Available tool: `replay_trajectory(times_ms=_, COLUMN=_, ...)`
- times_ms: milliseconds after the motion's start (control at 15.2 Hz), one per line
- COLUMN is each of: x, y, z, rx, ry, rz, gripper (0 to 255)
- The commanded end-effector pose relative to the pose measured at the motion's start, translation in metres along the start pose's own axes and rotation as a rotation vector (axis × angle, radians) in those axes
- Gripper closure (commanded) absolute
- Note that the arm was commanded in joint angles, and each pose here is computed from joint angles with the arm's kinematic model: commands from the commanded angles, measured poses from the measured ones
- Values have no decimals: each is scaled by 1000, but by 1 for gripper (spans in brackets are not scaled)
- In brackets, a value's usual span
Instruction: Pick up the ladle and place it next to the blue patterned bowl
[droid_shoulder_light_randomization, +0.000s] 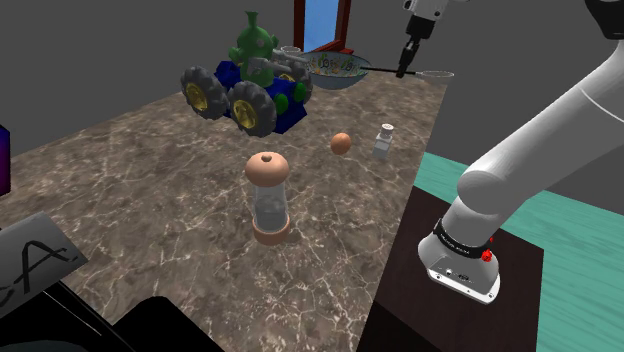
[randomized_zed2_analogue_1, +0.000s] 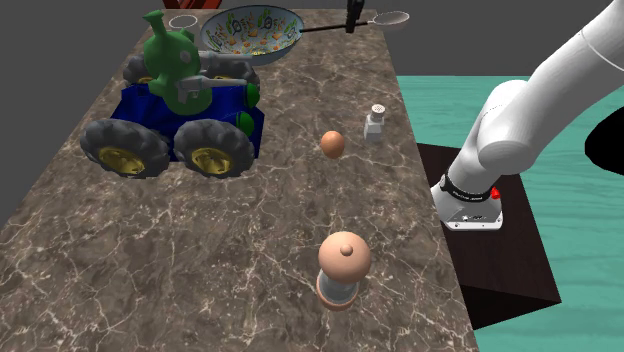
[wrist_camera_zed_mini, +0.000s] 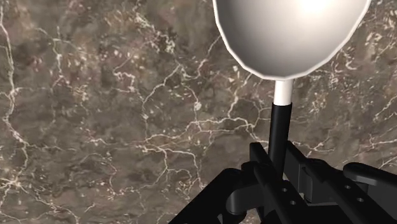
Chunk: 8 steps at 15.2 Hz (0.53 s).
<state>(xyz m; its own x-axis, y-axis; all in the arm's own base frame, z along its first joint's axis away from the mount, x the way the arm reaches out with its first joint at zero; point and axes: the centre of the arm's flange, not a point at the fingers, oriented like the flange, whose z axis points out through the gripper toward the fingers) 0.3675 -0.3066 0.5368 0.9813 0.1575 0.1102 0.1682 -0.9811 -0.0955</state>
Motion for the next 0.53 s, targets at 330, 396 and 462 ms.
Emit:
replay_trajectory(times_ms=330, x=-5, y=4, z=36, rx=-1, ry=0, rz=0, gripper=255)
replay_trajectory(times_ms=396, x=-5, y=5, z=42, rx=-1, ry=0, rz=0, gripper=255)
replay_trajectory(times_ms=462, x=-6, y=5, z=47, rx=-1, ry=0, rz=0, gripper=255)
